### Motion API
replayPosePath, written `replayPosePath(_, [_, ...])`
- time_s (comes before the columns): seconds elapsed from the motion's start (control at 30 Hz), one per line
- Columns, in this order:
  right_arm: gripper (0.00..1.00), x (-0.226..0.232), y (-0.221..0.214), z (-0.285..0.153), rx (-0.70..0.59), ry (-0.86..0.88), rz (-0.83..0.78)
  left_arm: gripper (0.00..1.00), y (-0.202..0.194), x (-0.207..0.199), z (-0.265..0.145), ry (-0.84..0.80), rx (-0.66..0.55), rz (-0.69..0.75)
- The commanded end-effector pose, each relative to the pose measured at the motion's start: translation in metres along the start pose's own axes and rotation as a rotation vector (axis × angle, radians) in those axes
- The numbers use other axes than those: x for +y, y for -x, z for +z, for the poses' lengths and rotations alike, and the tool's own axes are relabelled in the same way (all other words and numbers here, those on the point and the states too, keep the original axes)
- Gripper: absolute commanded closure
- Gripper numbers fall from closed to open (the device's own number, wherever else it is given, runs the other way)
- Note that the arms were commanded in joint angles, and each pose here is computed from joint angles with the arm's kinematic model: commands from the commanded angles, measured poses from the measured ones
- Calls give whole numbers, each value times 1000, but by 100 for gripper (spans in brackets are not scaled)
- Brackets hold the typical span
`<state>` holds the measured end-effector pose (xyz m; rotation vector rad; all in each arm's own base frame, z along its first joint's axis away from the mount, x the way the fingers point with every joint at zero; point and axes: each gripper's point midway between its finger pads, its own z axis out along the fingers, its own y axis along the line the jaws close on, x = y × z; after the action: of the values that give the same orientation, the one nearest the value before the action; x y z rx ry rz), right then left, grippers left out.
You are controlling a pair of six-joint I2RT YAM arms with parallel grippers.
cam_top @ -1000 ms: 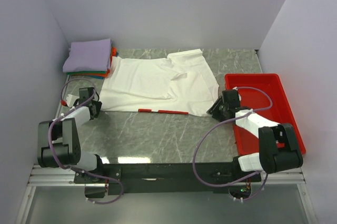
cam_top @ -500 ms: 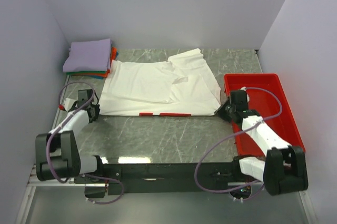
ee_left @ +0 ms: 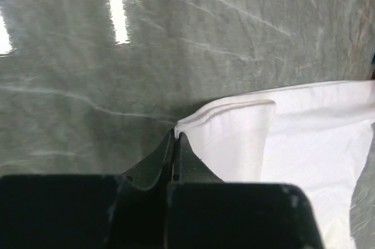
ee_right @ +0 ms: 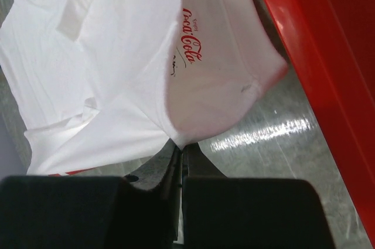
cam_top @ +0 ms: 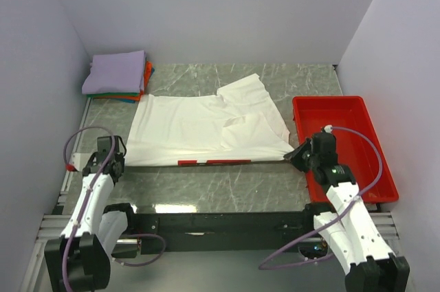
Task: Fold and stack the t-shirts
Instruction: Fold the tshirt
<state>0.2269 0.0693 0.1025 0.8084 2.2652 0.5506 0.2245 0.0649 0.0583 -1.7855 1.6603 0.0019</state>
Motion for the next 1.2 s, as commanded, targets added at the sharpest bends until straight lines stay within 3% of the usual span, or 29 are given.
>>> replayPosePath(0.0, [100,-22,-11,-11,4,-58,26,99,22,22,-6,58,-111,-69])
replayPosePath(0.17, [100,-31,-35,-16,60,-35,56,98,28,30,-16,26,-132,-160])
replayPosePath(0.23, [100,-33,-40,-19,70,-30,58,94,26,35,-18,29,-122,-187])
replayPosePath(0.27, [100,-34,-44,-20,80,-25,56,86,26,34,-20,12,-118,-204])
replayPosePath(0.37, [72,-32,-47,-24,93,-3,42,65,25,30,-22,-29,-106,-216])
replayPosePath(0.4, [51,-31,-46,-25,93,1,22,51,26,28,-24,-43,-109,-211])
replayPosePath(0.43, [43,-27,-43,-27,89,12,5,46,29,25,-25,-55,-115,-205])
replayPosePath(0.5, [37,-23,-41,-28,99,16,-30,33,35,14,-33,-98,-130,-166])
replayPosePath(0.57, [35,-11,-37,-29,101,66,-56,29,40,-1,-40,-144,-134,-133])
replayPosePath(0.73, [31,34,-20,-28,75,205,-120,32,39,-51,-59,-291,-79,45])
replayPosePath(0.8, [31,42,-11,-15,46,169,-155,34,29,-65,-54,-316,-32,85])
replayPosePath(0.97, [31,95,7,7,20,159,-260,36,8,-84,-35,-254,30,150])
replayPosePath(1.03, [32,114,17,28,23,153,-267,37,11,-107,-39,-271,-12,178])
replayPosePath(1.17, [33,137,35,71,17,111,-294,46,0,-136,-16,-197,-16,272])
